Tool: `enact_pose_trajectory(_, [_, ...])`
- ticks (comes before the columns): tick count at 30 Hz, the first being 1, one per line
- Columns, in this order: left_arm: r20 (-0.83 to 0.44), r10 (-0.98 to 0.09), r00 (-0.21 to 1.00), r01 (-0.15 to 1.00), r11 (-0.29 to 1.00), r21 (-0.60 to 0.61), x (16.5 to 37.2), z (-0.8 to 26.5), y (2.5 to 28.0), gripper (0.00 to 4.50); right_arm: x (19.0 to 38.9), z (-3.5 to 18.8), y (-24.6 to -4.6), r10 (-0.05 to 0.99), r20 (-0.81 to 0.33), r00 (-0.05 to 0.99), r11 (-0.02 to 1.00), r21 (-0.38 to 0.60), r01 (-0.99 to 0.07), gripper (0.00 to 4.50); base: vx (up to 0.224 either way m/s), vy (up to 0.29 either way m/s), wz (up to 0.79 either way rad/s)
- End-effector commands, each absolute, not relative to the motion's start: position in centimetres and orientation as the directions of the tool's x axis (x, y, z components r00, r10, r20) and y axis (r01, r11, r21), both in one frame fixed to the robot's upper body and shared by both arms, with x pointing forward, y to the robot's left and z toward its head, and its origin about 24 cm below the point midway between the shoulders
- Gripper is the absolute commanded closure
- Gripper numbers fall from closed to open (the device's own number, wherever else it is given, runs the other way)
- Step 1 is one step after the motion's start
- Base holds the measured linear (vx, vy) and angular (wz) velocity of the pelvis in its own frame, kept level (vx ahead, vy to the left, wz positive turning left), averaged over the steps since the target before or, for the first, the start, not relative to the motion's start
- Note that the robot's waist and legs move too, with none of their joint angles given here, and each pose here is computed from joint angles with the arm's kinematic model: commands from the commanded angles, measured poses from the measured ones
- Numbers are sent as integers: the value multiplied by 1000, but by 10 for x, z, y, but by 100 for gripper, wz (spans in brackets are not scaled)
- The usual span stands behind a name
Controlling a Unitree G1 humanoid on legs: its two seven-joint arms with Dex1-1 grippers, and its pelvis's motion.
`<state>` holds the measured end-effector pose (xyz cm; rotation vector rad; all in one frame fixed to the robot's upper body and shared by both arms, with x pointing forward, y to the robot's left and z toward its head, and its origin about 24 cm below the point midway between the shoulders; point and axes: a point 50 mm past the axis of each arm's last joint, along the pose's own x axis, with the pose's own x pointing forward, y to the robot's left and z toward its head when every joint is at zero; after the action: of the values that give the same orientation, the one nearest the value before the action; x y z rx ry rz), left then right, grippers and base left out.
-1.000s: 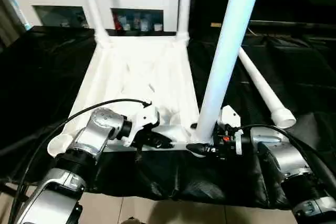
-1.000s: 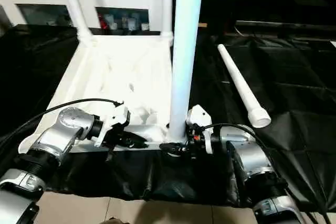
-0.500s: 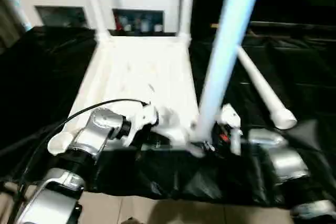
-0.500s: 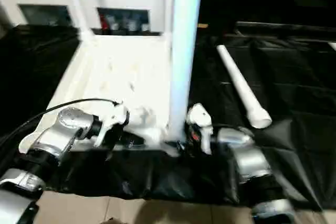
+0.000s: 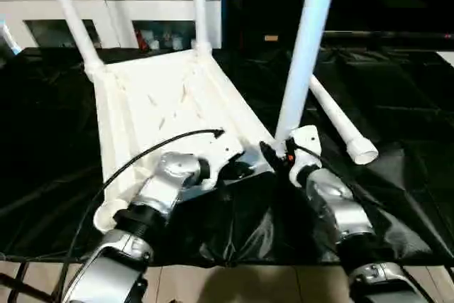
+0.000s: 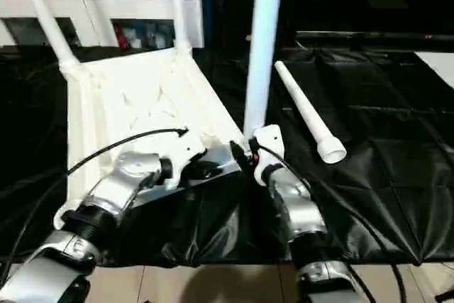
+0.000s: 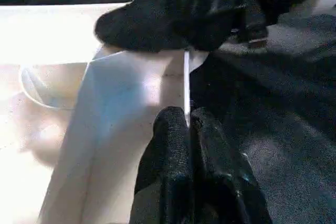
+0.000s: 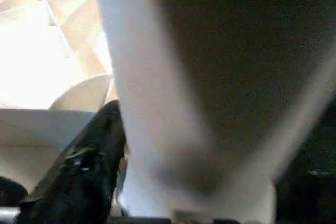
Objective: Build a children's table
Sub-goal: Rotate leg to tighten
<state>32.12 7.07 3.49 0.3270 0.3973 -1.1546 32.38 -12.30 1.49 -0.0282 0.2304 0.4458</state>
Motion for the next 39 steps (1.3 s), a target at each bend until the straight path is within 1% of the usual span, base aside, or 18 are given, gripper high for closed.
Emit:
enact_pose_trajectory(1, [-404,-880,251,966,257,41,315,42,52,450,321,14,-110,525,-240,816,843,16,-538,62,0,0,0])
enact_pose_trajectory(4, [-396,-893,214,976,214,45,313,43,60,450,318,19,-116,602,-221,768,789,19,-613,52,0,0,0])
enact_pose_trajectory(5, [-397,-903,164,986,160,43,311,44,70,450,310,22,-121,709,-219,671,689,11,-724,52,0,0,0])
enact_pose_trajectory(8, [-405,-908,111,994,108,31,308,45,79,450,302,25,-126,792,-221,569,587,15,-810,52,0,0,0])
enact_pose_trajectory(9, [-406,-907,109,994,106,30,308,45,79,450,302,25,-126,795,-220,566,583,16,-813,52,0,0,0])
enact_pose_trajectory(11, [-427,-902,62,998,59,21,306,45,88,450,293,28,-131,858,-232,457,477,34,-878,52,0,0,0])
enact_pose_trajectory(12, [-432,-900,54,999,50,20,305,45,89,450,291,29,-132,870,-236,434,454,38,-890,52,0,0,0])
enact_pose_trajectory(13, [-440,-897,31,1000,27,15,305,45,94,450,286,29,-136,898,-253,359,381,40,-924,52,0,0,0])
enact_pose_trajectory(16, [-456,-890,0,1000,-4,7,305,45,100,450,282,30,-140,917,-280,284,311,56,-949,52,0,0,0])
enact_pose_trajectory(18, [-466,-885,-23,1000,-27,3,304,46,104,450,279,31,-142,926,-296,233,262,62,-963,78,0,0,0])
enact_pose_trajectory(20, [-474,-880,-44,999,-48,-4,304,46,107,450,279,33,-144,932,-302,201,232,69,-970,86,0,0,0])
enact_pose_trajectory(23, [-485,-872,-65,998,-70,-8,303,46,110,450,279,36,-144,937,-302,173,207,81,-975,113,0,0,0])
enact_pose_trajectory(26, [-490,-868,-75,997,-79,-11,303,46,112,450,278,37,-144,940,-305,151,187,91,-978,126,0,0,0])
enact_pose_trajectory(29, [-497,-864,-87,996,-90,-19,302,45,115,450,276,36,-143,944,-305,125,162,102,-981,159,0,0,0])
enact_pose_trajectory(32, [-494,-865,-86,996,-86,-22,303,45,115,450,275,35,-142,946,-296,128,167,108,-980,169,0,0,0])
enact_pose_trajectory(36, [-483,-876,-9,1000,-7,-5,307,44,109,450,276,30,-138,936,-264,234,274,128,-953,175,0,0,0])
enact_pose_trajectory(38, [-480,-877,16,1000,18,0,309,43,107,450,277,29,-138,929,-260,262,303,132,-944,177,0,0,0])
enact_pose_trajectory(39, [-471,-880,64,998,67,10,312,43,103,450,281,24,-137,898,-272,346,388,117,-914,178,0,0,0])
